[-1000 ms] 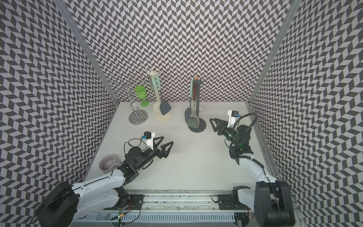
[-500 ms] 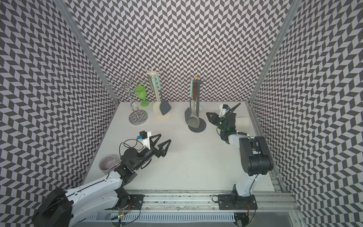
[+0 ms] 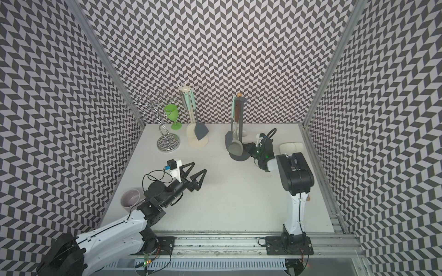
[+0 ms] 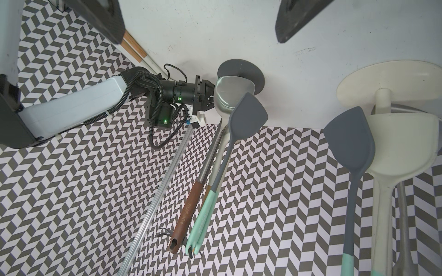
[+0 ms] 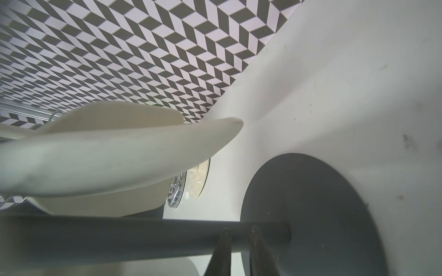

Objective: Take the spatula off the kitchen utensil rack
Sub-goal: Adjust the rack at the center of the board.

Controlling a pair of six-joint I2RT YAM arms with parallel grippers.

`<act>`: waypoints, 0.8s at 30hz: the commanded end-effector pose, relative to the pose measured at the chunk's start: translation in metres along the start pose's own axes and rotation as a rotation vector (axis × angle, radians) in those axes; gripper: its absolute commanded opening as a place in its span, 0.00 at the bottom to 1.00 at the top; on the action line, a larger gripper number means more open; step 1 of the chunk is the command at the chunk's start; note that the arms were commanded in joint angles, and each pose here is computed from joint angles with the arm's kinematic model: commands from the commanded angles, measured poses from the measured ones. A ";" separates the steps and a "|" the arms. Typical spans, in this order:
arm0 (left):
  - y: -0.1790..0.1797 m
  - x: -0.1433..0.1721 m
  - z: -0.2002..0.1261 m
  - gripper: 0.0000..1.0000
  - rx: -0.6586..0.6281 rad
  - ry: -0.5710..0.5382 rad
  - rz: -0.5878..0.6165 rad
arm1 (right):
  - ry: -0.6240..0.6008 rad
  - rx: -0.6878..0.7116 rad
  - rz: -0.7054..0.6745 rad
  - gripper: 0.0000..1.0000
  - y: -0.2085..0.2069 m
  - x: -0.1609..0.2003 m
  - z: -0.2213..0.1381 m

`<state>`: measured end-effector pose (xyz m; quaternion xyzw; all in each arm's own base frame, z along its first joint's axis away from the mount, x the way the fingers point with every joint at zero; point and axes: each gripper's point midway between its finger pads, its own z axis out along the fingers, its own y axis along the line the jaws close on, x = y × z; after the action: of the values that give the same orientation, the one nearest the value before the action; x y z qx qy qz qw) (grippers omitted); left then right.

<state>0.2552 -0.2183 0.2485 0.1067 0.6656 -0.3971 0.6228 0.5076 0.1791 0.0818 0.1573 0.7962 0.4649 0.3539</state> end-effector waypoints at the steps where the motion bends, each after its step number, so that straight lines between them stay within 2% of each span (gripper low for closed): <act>1: 0.004 0.002 -0.003 1.00 -0.016 0.001 0.013 | -0.011 -0.036 0.009 0.16 0.011 -0.002 0.011; 24: 0.007 -0.001 -0.007 1.00 -0.033 -0.017 0.013 | 0.041 -0.077 0.074 0.19 0.026 0.037 0.063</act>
<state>0.2547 -0.2136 0.2501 0.0992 0.6636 -0.3930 0.6288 0.5204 0.2342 0.0556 0.1822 0.7939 0.4862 0.3164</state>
